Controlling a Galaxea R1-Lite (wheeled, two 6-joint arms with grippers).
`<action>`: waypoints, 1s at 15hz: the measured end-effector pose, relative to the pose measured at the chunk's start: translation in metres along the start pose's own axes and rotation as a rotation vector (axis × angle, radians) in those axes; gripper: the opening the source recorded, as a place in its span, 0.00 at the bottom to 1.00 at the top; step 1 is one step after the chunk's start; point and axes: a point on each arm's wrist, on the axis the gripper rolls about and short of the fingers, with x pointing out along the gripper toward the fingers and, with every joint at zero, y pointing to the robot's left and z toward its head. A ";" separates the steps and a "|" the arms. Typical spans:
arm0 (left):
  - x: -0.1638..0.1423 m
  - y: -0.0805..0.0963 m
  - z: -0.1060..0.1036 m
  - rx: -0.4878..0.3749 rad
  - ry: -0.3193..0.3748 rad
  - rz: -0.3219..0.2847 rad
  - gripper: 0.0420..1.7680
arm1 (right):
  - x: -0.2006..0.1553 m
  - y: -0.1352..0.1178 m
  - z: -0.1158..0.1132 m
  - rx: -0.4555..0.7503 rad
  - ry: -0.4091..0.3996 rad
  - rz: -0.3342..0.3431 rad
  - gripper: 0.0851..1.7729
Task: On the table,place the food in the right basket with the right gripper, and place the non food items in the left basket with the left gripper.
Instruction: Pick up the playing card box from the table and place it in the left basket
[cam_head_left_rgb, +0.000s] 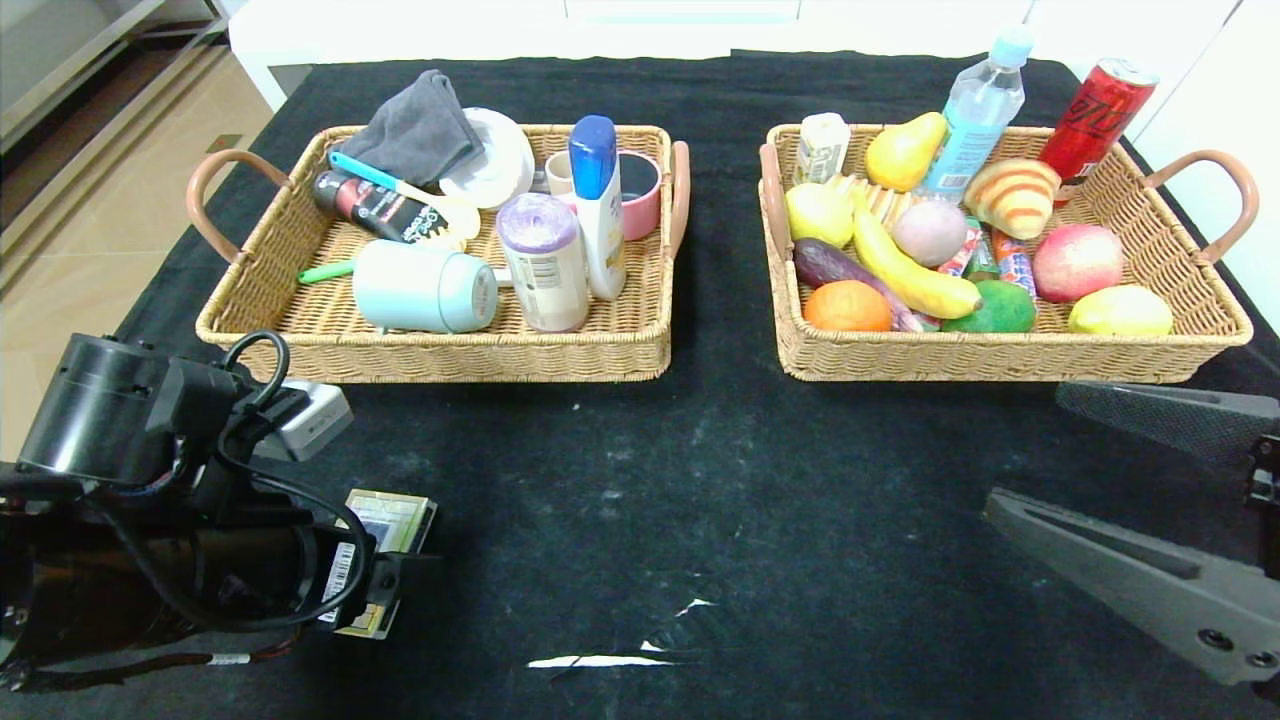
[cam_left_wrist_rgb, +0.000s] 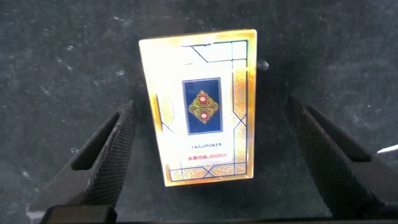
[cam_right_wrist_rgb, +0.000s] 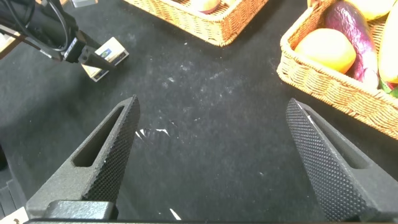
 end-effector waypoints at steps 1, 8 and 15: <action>0.000 0.000 0.000 -0.001 0.000 0.003 0.97 | 0.000 0.000 0.000 0.000 0.000 0.000 0.96; 0.002 0.000 0.000 0.005 0.007 0.001 0.97 | 0.000 0.000 0.000 0.000 0.001 0.001 0.96; 0.004 -0.001 0.000 0.005 0.015 0.002 0.60 | 0.000 0.000 0.000 0.000 0.001 0.000 0.96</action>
